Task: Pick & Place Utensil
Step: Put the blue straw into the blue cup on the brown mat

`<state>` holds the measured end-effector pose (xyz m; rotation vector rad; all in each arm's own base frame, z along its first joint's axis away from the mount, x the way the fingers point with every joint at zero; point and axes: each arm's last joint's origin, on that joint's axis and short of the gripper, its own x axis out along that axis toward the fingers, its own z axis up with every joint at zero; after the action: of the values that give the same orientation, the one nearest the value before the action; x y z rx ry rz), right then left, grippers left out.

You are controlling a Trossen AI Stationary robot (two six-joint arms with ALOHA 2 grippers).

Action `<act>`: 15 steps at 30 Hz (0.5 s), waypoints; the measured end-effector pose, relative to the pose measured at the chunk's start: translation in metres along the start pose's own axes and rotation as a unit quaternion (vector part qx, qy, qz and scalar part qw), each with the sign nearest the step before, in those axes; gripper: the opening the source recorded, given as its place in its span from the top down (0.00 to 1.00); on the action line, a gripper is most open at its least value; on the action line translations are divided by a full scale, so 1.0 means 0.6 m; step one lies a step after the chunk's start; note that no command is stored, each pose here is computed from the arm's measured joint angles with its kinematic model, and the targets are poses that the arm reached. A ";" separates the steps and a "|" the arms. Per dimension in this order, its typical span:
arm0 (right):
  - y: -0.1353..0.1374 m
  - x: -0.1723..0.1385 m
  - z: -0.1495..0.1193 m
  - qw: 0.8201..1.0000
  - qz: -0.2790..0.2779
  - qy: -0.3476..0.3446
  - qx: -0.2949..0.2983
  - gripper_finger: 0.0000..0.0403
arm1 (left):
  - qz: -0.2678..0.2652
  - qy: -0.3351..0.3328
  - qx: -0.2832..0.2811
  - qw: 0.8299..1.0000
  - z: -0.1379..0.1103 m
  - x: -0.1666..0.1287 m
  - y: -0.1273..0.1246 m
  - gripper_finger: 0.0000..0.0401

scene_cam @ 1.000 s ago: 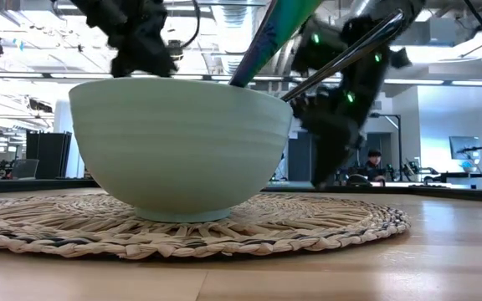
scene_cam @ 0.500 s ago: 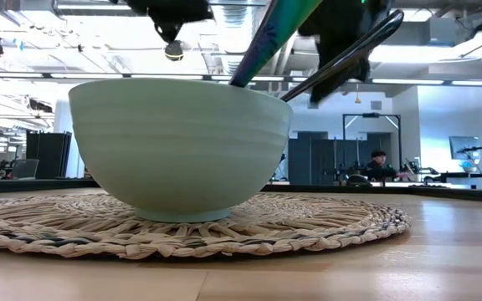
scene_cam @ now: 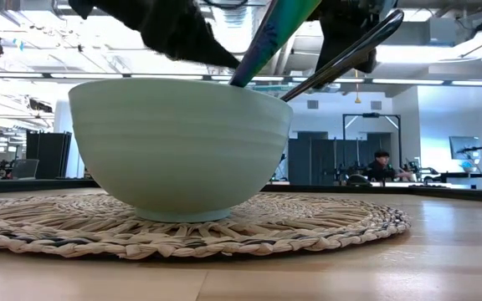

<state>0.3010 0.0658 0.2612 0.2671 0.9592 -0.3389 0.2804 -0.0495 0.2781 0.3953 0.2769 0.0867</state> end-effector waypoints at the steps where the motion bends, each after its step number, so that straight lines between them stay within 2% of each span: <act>1: 0.001 0.003 -0.001 1.000 -0.001 0.002 -0.001 1.00 | 0.002 0.010 0.003 1.000 -0.005 0.004 -0.002 0.74; 15: 0.002 0.003 -0.001 1.000 0.007 0.006 0.000 1.00 | 0.036 0.049 0.033 0.998 -0.024 0.027 -0.010 0.74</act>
<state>0.3020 0.0666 0.2596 0.2755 0.9696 -0.3243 0.2917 -0.0474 0.2591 0.4667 0.3620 0.1684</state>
